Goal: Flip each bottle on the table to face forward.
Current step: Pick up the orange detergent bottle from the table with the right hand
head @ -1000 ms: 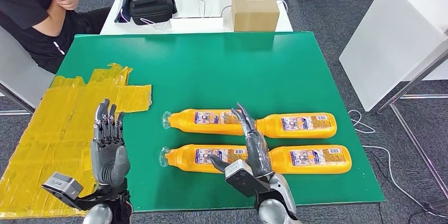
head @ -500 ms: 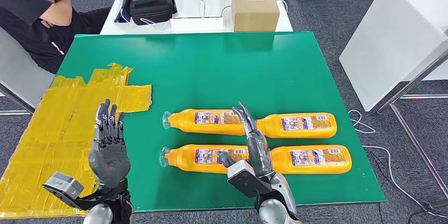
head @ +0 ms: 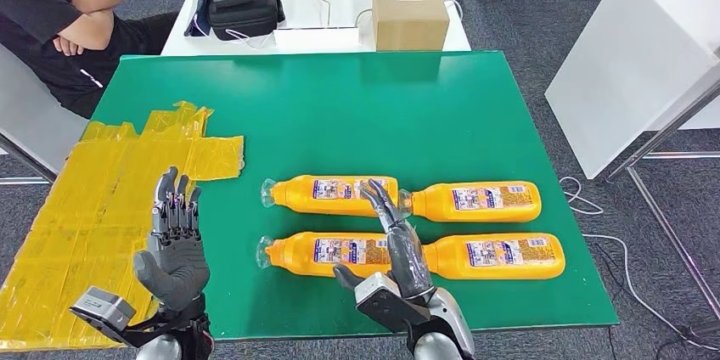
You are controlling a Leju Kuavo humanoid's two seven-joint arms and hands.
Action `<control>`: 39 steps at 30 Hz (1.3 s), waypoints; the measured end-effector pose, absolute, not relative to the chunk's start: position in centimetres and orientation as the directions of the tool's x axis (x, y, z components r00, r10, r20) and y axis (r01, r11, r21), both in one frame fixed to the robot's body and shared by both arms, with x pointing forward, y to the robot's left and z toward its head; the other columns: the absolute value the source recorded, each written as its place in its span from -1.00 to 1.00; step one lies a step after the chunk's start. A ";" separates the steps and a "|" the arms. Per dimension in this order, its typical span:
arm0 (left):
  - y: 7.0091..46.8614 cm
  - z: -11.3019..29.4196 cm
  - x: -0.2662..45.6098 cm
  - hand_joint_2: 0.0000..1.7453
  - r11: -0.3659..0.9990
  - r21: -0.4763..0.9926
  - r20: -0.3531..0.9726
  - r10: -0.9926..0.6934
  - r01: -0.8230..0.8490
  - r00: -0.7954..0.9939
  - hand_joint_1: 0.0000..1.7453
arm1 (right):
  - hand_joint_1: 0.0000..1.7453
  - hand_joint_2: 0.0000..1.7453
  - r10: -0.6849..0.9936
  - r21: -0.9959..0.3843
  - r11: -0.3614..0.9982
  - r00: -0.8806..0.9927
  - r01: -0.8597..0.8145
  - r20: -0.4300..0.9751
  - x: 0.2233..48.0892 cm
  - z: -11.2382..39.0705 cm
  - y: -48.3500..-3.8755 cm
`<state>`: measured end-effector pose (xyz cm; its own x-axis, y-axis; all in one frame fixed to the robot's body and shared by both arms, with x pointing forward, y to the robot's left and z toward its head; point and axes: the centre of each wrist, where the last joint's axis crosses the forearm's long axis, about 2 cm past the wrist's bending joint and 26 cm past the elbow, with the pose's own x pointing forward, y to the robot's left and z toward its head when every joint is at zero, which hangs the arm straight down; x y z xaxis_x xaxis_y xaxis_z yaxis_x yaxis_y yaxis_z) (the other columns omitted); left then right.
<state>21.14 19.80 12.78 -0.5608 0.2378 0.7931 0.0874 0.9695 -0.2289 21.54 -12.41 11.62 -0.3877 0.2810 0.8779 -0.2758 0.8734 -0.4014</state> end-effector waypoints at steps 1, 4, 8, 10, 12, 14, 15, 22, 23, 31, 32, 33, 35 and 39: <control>19.8 12.8 21.2 -1.00 0.970 -0.227 0.794 0.236 0.088 -0.560 -1.00 | -1.00 1.00 0.291 -0.410 0.867 -0.379 -0.284 0.878 21.6 11.7 -12.4; 19.8 12.9 21.3 -1.00 0.971 -0.221 0.800 0.232 0.088 -0.553 -1.00 | -1.00 1.00 0.329 -0.442 0.842 -0.355 -0.310 0.875 21.8 12.1 -12.3; 19.8 13.0 21.4 -1.00 0.972 -0.221 0.807 0.230 0.083 -0.544 -1.00 | -1.00 1.00 0.414 -0.518 0.791 -0.339 -0.325 0.845 22.5 12.4 -12.5; 19.8 13.0 21.4 -1.00 0.972 -0.221 0.808 0.229 0.082 -0.543 -1.00 | -1.00 1.00 0.463 -0.565 0.761 -0.341 -0.319 0.818 22.7 12.4 -12.5; 19.8 13.0 21.4 -1.00 0.972 -0.221 0.808 0.229 0.081 -0.542 -1.00 | -1.00 1.00 0.490 -0.592 0.741 -0.348 -0.317 0.799 22.8 12.4 -12.5; 19.8 13.0 21.3 -1.00 0.972 -0.222 0.809 0.229 0.079 -0.542 -1.00 | -1.00 1.00 0.503 -0.608 0.728 -0.354 -0.318 0.788 22.8 12.4 -12.5; 19.8 12.9 21.3 -1.00 0.972 -0.222 0.809 0.228 0.079 -0.542 -1.00 | -1.00 1.00 0.508 -0.613 0.723 -0.356 -0.319 0.785 22.8 12.4 -12.5; 19.9 12.9 21.3 -1.00 0.972 -0.221 0.809 0.228 0.078 -0.542 -1.00 | -1.00 1.00 0.518 -0.627 0.709 -0.365 -0.324 0.774 22.8 12.2 -12.6; 19.9 12.9 21.3 -1.00 0.972 -0.221 0.809 0.228 0.078 -0.542 -1.00 | -1.00 1.00 0.518 -0.627 0.708 -0.365 -0.325 0.773 22.8 12.2 -12.6; 19.9 13.2 21.8 -1.00 0.972 -0.219 0.805 0.227 0.081 -0.548 -1.00 | -1.00 1.00 0.572 -0.664 0.675 -0.341 -0.322 0.746 23.1 12.4 -12.8; 19.9 13.3 21.9 -1.00 0.972 -0.219 0.805 0.228 0.082 -0.548 -1.00 | -1.00 1.00 0.585 -0.674 0.664 -0.336 -0.324 0.738 23.2 12.4 -12.8; 19.9 13.4 22.0 -1.00 0.972 -0.219 0.804 0.228 0.083 -0.548 -1.00 | -1.00 1.00 0.598 -0.683 0.652 -0.332 -0.327 0.730 23.3 12.5 -12.9; 19.9 13.6 22.2 -1.00 0.972 -0.220 0.804 0.229 0.084 -0.549 -1.00 | -1.00 1.00 0.618 -0.699 0.631 -0.328 -0.337 0.715 23.6 12.6 -13.0; 19.9 13.6 22.3 -1.00 0.971 -0.225 0.803 0.234 0.084 -0.548 -1.00 | -1.00 1.00 0.635 -0.711 0.597 -0.321 -0.373 0.702 23.8 12.6 -13.0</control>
<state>22.26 19.90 13.65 -0.5484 0.2338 0.8028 0.0841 0.9707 -0.2252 23.83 -13.05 12.63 -0.3214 0.6353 0.7022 -0.3732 0.5966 -0.7105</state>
